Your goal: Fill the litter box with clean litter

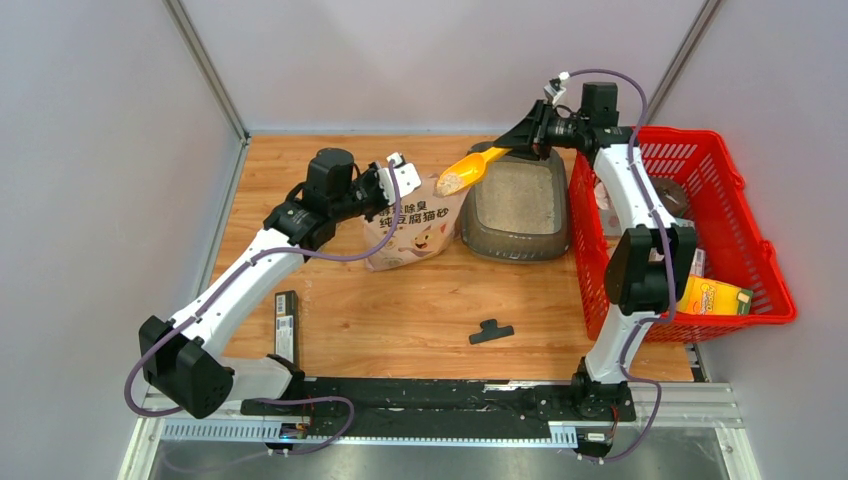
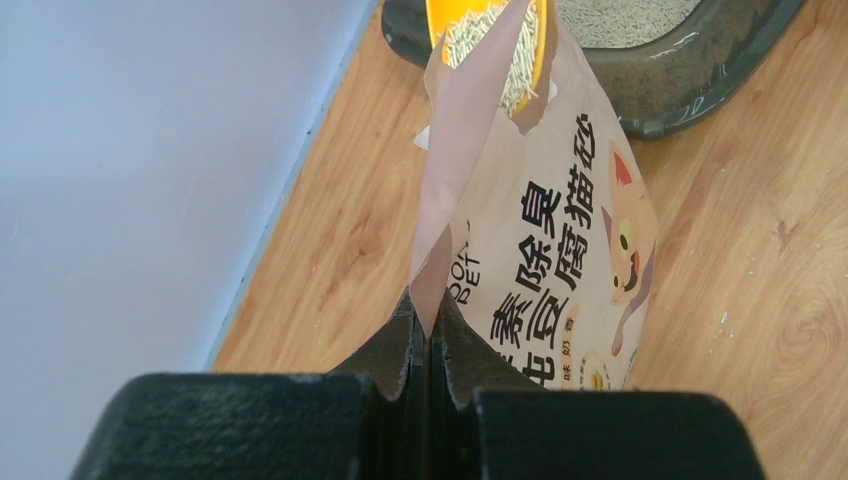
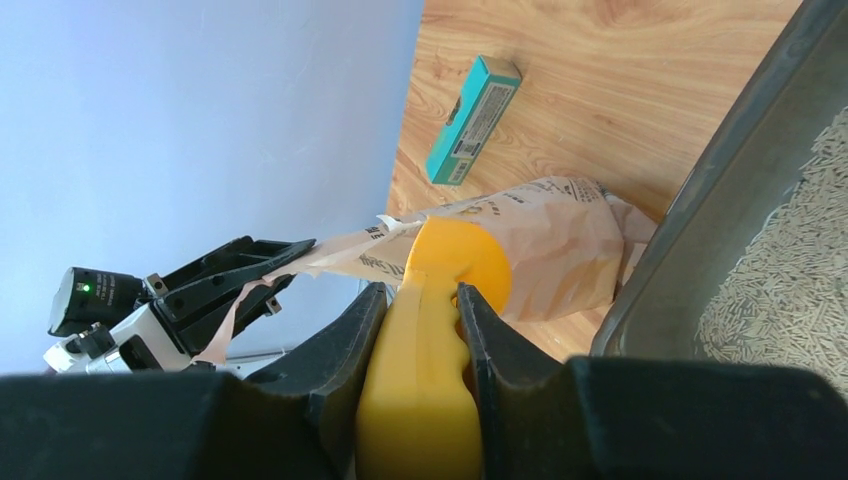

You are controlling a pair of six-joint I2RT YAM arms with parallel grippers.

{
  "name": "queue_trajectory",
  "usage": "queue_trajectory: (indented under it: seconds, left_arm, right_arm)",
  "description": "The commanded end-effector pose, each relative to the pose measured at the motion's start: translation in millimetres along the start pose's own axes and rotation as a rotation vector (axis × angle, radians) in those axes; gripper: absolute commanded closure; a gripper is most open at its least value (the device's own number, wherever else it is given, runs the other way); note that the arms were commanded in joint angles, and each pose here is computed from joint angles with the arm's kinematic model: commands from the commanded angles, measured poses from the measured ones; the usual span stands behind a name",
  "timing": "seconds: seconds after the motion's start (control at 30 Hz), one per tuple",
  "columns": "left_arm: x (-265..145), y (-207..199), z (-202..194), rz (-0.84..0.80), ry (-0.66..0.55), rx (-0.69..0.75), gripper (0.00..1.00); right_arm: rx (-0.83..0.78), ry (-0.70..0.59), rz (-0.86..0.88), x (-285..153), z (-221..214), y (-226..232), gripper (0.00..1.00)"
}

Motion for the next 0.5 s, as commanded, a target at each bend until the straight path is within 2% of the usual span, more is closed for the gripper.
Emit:
queue_trajectory:
  seconds: [0.0,0.47]
  left_arm:
    - [-43,36,102,0.152,-0.34,0.153,1.0]
    - [-26,41,100,0.138,-0.318,0.157,1.0]
  right_arm:
    - [-0.052,-0.052,0.047,-15,15,18,1.0]
    - [0.013,-0.147,0.063,-62,42,4,1.0]
Point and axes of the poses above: each gripper's point midway between its finger pads, its own x axis out along the fingers, its own y axis along the line the jaws close on, z = x × y, the point moved 2 cm from there along -x, back along the fingers, and after that the axes turned 10 degrees about -x, right-handed, at the moved point
